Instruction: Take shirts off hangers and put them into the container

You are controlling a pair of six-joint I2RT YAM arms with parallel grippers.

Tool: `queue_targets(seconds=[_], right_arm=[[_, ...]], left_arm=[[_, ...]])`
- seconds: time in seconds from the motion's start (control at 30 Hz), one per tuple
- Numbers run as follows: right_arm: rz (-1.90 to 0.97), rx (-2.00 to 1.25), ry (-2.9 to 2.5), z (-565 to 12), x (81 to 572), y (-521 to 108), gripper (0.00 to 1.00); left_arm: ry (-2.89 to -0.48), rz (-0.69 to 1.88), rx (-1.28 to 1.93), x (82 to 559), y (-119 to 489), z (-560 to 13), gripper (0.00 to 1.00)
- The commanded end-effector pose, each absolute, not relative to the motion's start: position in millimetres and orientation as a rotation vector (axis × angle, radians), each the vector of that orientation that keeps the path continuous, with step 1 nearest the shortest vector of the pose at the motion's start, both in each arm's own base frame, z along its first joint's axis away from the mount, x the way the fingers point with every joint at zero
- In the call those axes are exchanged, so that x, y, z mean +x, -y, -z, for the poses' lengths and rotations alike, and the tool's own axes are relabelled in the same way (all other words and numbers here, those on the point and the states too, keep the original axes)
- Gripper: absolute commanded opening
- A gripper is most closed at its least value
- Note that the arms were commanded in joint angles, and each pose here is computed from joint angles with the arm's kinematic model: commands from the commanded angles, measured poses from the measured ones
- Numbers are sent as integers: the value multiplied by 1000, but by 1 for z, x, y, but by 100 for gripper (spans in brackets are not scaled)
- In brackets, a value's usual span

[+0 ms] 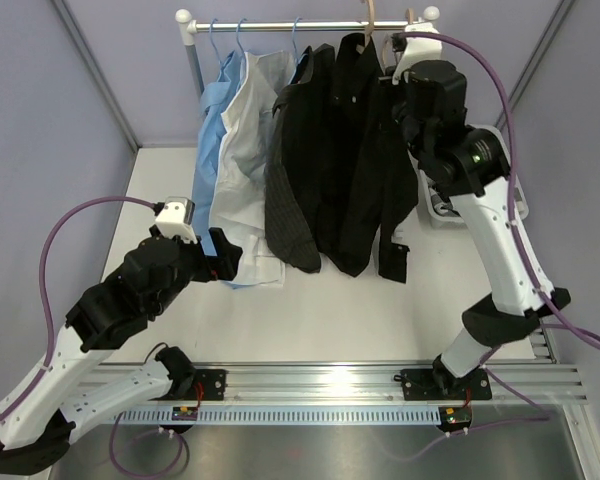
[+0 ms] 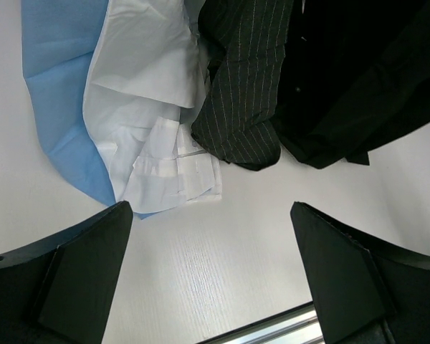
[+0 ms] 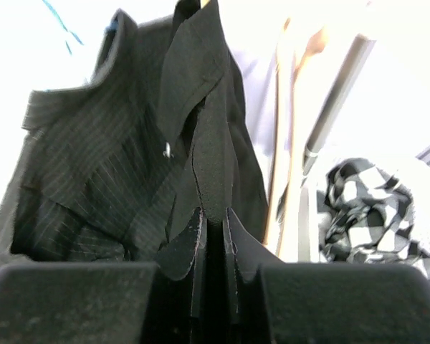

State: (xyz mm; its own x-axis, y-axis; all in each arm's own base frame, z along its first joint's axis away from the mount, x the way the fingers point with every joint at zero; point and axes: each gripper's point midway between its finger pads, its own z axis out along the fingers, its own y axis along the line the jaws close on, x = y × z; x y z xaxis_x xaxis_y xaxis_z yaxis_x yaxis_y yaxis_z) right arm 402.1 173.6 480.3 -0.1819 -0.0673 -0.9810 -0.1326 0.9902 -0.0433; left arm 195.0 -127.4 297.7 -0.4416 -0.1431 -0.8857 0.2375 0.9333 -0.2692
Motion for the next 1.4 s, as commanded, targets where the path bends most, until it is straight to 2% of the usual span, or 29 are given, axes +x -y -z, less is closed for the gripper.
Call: queue_targets(seconds=[0.0,0.2,0.37,0.5,0.67,0.73,1.0,1.17,1.37], right_arm=[[-124,-134,-1531,-552,371,-155,0],[-180,-171,-1519,-553,351,-154,0],[-274,-248,-1600,-525,325,-161,0],[-352,-317,-1634,-503,294,-161,0],[-415,-400,-1631,-490,244,-147,0],[-449,-422,-1598,-496,222,-141,0],[-622,-564,-1431,-540,147,-136,0],[-732,-663,-1299,-569,112,-143,0],[-840,-771,-1257,-577,98,-162,0]], left_arm=[[-1928,452,41,200,128,-314,99],[-1928,438,57,203,130,-317,99],[-1926,449,89,205,136,-323,99],[-1895,478,149,207,147,-339,99],[-1809,575,249,214,175,-385,99],[-1756,610,272,217,184,-413,99],[-1674,613,334,238,210,-464,99],[-1603,592,303,237,198,-492,99],[-1533,552,215,220,159,-510,99]])
